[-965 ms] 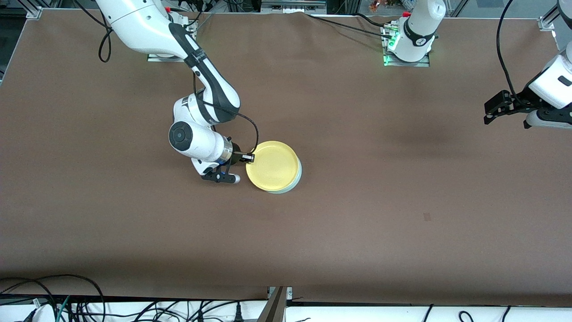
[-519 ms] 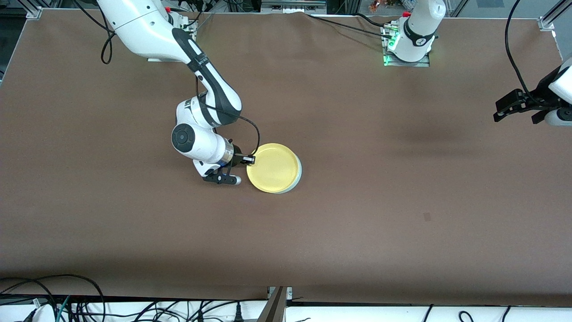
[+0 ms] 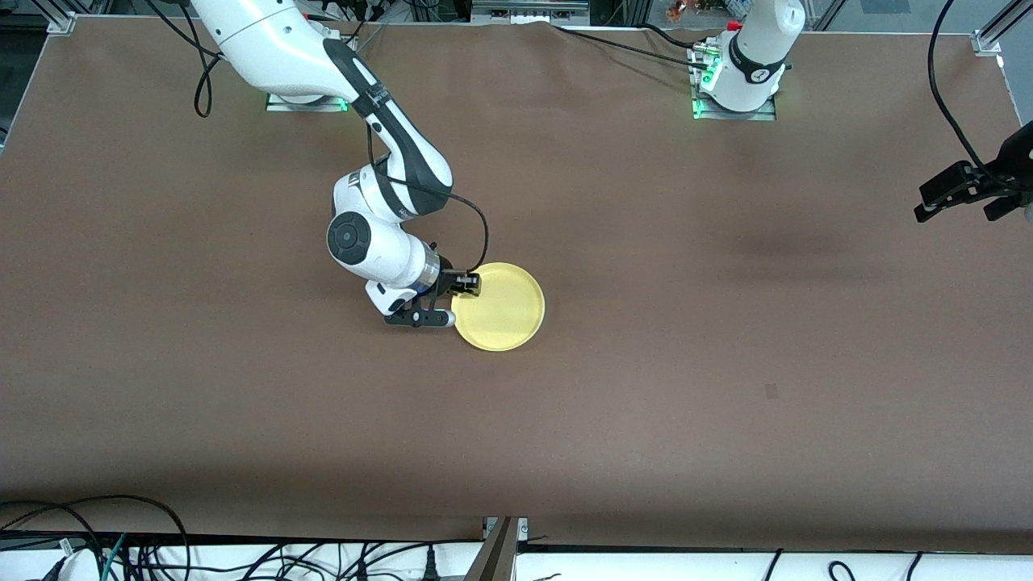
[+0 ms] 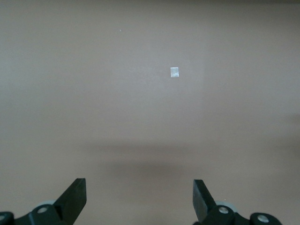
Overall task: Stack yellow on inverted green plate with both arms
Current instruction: 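Open the right gripper and draw it back from the stacked plates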
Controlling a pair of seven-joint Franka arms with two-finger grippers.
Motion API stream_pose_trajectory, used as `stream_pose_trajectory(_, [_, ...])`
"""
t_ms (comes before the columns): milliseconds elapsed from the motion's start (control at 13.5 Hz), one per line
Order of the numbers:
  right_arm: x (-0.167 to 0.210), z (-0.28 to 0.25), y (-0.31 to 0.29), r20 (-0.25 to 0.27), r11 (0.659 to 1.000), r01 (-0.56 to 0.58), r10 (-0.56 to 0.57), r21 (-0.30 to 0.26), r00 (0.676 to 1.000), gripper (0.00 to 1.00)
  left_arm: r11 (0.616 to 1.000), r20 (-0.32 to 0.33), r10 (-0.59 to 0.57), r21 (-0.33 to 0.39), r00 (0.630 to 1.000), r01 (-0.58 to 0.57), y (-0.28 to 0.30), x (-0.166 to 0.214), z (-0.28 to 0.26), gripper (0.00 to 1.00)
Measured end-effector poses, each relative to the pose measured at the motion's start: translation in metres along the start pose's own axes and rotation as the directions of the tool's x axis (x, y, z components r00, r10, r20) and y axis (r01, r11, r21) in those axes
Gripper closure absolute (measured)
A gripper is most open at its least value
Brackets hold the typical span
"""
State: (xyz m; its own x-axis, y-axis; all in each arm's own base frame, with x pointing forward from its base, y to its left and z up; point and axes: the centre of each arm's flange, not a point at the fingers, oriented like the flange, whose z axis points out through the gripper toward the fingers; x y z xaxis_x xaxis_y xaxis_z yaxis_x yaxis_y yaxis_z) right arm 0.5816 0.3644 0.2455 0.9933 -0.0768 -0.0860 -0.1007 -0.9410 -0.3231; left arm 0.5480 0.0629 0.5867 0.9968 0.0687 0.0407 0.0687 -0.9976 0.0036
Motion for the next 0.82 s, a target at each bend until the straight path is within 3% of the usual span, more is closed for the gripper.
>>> stream_pose_trajectory(148, [0.016,-0.041,0.013,-0.026,1.0,0.002,-0.002,-0.025,1.0,0.22,1.0,-0.002,-0.021,0.002,1.0,0.021,-0.002,0.003,0.0,0.0])
stream_pose_trajectory(297, [0.022,-0.088,0.025,-0.033,0.996,0.032,-0.035,-0.088,0.999,0.02,0.999,-0.005,-0.036,0.002,0.999,0.036,-0.003,0.004,-0.002,0.0])
stream_pose_trajectory(594, [0.022,-0.183,0.053,-0.058,0.96,0.09,-0.109,-0.265,0.992,0.0,0.999,-0.007,-0.054,0.002,0.999,0.054,-0.004,0.004,-0.004,0.0])
stream_pose_trajectory(816, [0.021,-0.266,0.107,-0.032,0.941,0.111,-0.128,-0.318,0.991,0.0,0.998,-0.008,-0.064,0.002,0.998,0.064,-0.007,0.004,-0.004,0.0])
